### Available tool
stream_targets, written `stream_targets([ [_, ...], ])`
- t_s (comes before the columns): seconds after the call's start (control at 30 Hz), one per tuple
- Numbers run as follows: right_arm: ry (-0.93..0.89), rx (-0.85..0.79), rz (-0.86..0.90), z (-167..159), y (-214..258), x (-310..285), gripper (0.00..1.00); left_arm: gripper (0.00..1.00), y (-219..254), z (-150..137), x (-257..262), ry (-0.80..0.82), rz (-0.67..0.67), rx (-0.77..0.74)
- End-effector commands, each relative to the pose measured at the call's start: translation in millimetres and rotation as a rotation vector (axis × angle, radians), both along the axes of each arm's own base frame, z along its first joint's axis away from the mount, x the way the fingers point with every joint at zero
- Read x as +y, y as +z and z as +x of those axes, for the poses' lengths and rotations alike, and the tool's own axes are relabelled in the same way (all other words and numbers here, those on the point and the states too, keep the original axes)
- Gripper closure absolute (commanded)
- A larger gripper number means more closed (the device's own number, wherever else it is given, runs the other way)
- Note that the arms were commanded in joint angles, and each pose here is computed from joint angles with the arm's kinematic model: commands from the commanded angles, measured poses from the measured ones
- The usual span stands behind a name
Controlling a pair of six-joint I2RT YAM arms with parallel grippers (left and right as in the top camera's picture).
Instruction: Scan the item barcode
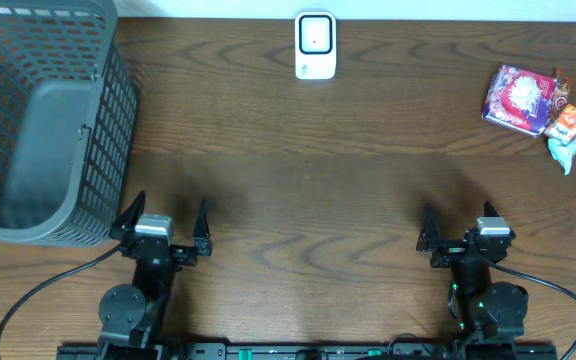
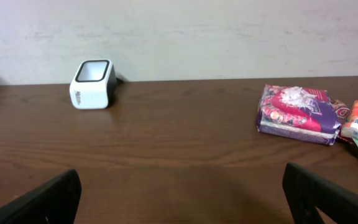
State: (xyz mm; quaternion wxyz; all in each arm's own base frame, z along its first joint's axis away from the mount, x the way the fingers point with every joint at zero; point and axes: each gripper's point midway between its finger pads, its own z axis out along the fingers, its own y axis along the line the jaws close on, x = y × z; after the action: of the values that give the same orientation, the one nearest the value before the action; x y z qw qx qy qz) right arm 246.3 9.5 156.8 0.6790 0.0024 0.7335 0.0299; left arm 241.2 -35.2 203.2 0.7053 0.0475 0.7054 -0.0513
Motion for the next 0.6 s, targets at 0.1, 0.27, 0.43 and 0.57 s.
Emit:
stream_targets([
  [0.1,-0.017,-0.001,-0.011,-0.2,-0.3,-4.1,0.01,0.02,1.0,-0.2,7.6,0.023,0.008,-0.068],
  [0.27,-0.018,-0.001,-0.011,-0.2,-0.3,-4.2,0.01,0.02,21.5,-0.7,15.7,0.055,-0.006,-0.183],
  [0.43,-0.017,-0.001,-0.011,-0.2,-0.3,-4.1,0.01,0.02,13.9,1.6,24.5,0.092,-0.001,-0.175],
  [0.57,-0.018,-0.001,-0.011,-0.2,-0.3,-4.2,0.01,0.02,-19.0,5.3,28.3,0.107,0.010,-0.041],
])
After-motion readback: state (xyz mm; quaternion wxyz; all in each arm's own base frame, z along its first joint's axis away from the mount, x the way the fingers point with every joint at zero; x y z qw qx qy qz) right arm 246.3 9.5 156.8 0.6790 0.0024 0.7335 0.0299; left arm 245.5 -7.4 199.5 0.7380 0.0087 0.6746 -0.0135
